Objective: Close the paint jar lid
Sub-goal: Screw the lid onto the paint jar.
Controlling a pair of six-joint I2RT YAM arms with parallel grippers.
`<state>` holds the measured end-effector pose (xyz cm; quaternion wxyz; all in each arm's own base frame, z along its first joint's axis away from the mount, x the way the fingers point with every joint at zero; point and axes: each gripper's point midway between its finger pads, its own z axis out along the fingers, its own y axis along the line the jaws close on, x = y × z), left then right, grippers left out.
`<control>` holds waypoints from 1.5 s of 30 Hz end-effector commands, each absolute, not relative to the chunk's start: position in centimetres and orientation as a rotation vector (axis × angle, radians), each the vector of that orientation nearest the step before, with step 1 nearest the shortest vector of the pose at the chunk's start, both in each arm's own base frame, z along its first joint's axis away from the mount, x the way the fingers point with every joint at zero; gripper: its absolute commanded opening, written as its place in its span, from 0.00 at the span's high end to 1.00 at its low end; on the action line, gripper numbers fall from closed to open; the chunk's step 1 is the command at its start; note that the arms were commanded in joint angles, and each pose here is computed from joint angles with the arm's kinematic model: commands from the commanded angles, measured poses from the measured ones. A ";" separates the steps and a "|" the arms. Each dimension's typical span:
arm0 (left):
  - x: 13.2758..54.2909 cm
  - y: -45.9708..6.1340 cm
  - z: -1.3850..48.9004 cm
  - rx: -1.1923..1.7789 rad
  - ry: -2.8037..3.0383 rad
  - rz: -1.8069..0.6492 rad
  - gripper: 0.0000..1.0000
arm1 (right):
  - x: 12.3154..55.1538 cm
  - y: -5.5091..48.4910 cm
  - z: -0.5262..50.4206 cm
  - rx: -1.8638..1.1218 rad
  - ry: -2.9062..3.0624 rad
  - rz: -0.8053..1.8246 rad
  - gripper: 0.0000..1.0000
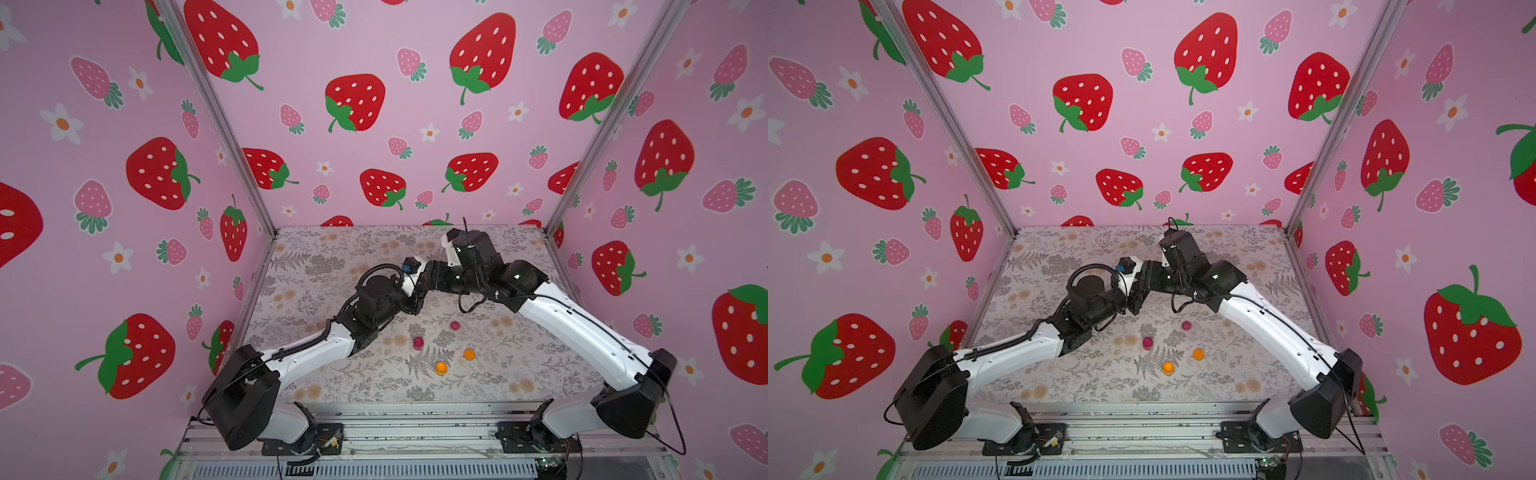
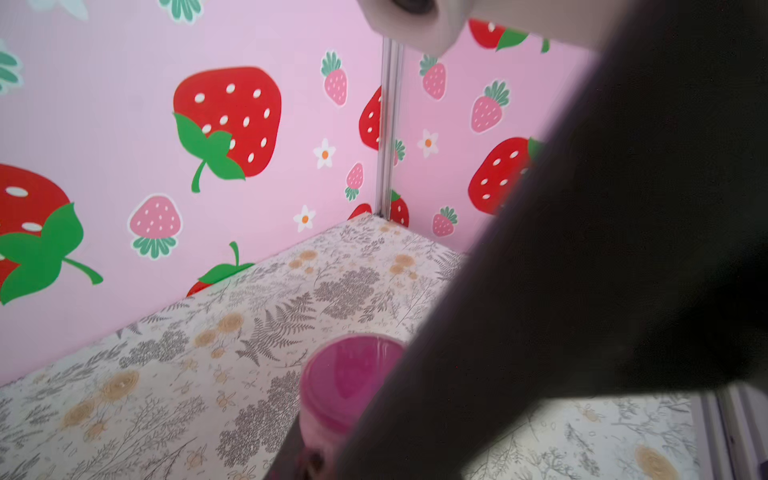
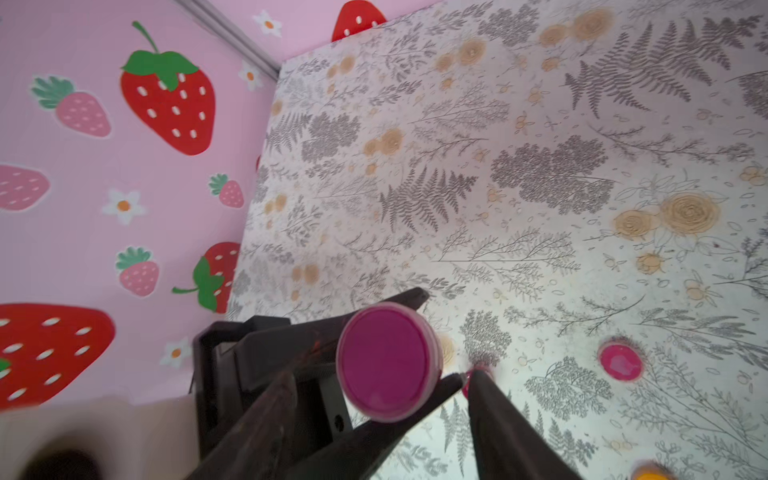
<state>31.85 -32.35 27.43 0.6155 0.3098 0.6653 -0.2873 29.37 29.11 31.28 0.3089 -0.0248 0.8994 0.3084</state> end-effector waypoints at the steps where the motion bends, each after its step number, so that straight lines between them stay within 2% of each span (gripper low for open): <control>1: 29.6 -31.8 29.0 0.753 1.425 -0.689 1.00 | 27.1 27.1 34.9 -0.124 2.391 0.924 0.29; 7: 27.6 -31.2 28.5 0.786 1.405 -0.697 1.00 | 25.6 26.8 36.8 -0.256 2.463 0.948 0.25; 18: 26.8 -31.6 28.2 0.815 1.397 -0.679 1.00 | 25.1 29.1 31.9 -0.395 2.671 0.904 0.25; 27: 26.9 -31.8 27.9 0.830 1.399 -0.672 1.00 | 24.8 30.1 30.5 -0.460 2.723 0.867 0.29; 38: 26.8 -31.9 27.8 0.843 1.394 -0.665 1.00 | 24.5 30.7 29.1 -0.516 2.779 0.813 0.47; 45: 26.7 -32.2 27.5 0.859 1.387 -0.676 1.00 | 24.4 30.8 28.4 -0.545 2.809 0.795 0.67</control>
